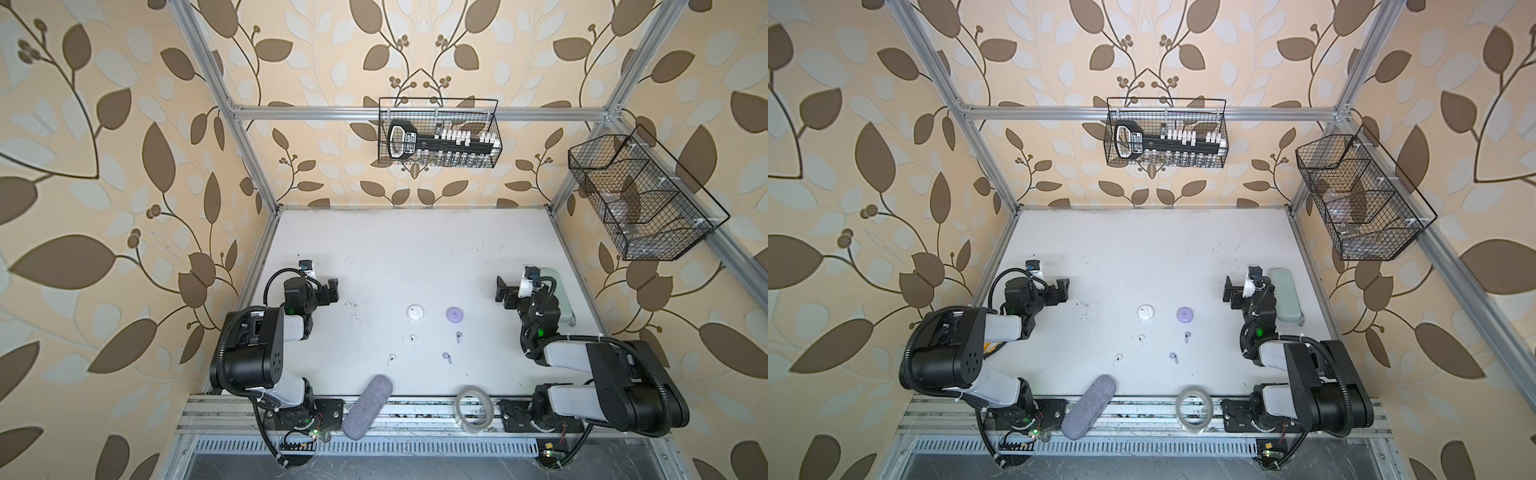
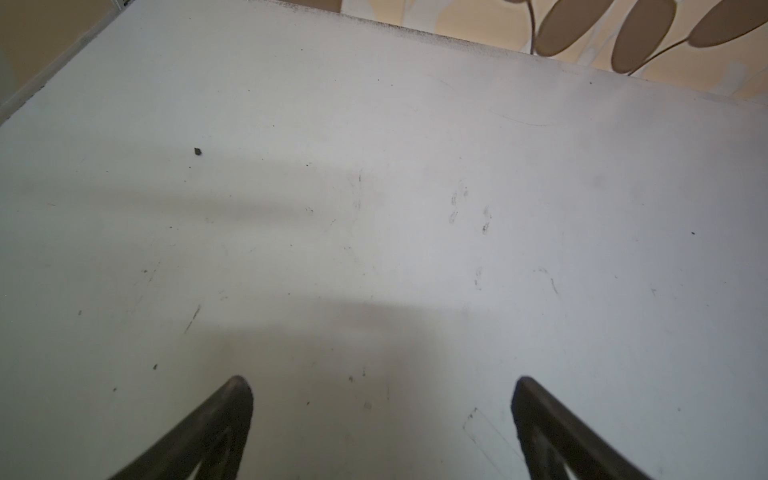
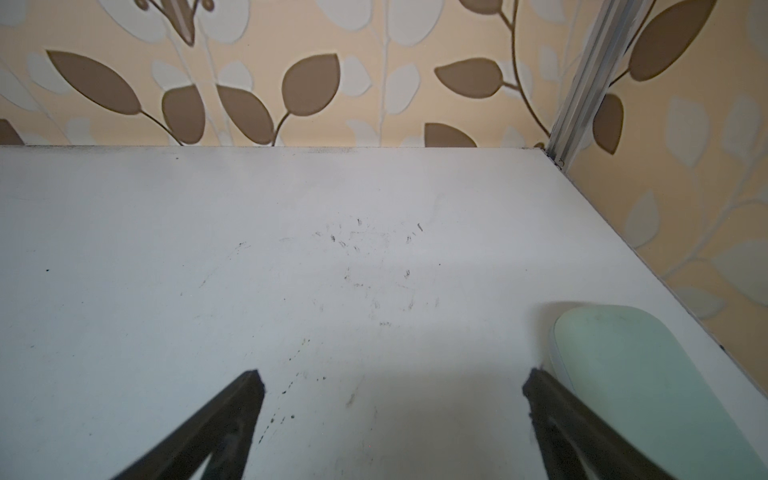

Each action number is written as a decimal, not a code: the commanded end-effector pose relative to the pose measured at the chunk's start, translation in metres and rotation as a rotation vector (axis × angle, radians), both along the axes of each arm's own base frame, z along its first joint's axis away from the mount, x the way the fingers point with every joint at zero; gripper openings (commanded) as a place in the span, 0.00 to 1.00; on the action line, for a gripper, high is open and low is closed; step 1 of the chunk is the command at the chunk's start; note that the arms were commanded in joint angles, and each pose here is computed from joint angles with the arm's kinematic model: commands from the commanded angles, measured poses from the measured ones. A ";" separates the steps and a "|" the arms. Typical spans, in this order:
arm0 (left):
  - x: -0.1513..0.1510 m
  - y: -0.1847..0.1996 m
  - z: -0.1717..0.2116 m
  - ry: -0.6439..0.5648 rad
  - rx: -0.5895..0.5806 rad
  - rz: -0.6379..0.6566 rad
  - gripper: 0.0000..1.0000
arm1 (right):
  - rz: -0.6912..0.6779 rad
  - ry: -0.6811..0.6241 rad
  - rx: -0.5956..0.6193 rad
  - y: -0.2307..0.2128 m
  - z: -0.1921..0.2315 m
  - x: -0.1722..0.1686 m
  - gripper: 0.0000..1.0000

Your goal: Insert the wireless bluetooth earbuds into the charging case

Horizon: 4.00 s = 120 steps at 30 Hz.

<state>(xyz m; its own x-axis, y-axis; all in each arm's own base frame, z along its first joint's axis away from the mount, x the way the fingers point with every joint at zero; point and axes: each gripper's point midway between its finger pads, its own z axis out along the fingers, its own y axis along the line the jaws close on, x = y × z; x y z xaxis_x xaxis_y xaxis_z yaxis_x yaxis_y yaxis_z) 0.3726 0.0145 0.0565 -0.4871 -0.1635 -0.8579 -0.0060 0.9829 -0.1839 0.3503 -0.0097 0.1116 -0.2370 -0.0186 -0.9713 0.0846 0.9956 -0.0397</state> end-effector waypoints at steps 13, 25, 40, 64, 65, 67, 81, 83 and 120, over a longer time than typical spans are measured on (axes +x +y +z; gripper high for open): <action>0.010 0.000 0.021 -0.068 0.024 -0.008 0.99 | -0.013 -0.027 -0.020 -0.001 0.007 0.001 1.00; 0.006 0.026 0.046 -0.039 0.040 0.160 0.99 | -0.089 -0.005 -0.024 -0.010 0.024 0.001 1.00; -0.002 -0.004 0.132 0.076 -0.060 0.015 0.99 | -0.567 0.139 0.338 -0.063 0.084 -0.014 1.00; -0.053 -0.149 0.110 0.281 -0.032 -0.613 0.99 | 0.242 0.454 0.214 0.142 0.068 -0.051 0.99; -0.053 -0.152 0.107 0.285 -0.022 -0.620 0.99 | 0.255 0.483 0.205 0.150 0.058 -0.054 0.99; -0.054 -0.157 0.103 0.286 -0.006 -0.636 0.99 | 0.250 0.527 0.169 0.159 0.041 -0.057 0.98; -0.062 -0.184 0.078 0.257 0.033 -0.718 0.99 | 0.191 0.722 0.103 0.180 -0.035 -0.066 0.76; -0.064 -0.185 0.076 0.257 0.025 -0.728 0.99 | 0.183 0.729 0.105 0.181 -0.038 -0.065 0.74; -0.068 -0.178 0.074 0.252 0.060 -0.709 0.99 | 0.094 0.855 -0.003 0.182 -0.092 -0.067 0.65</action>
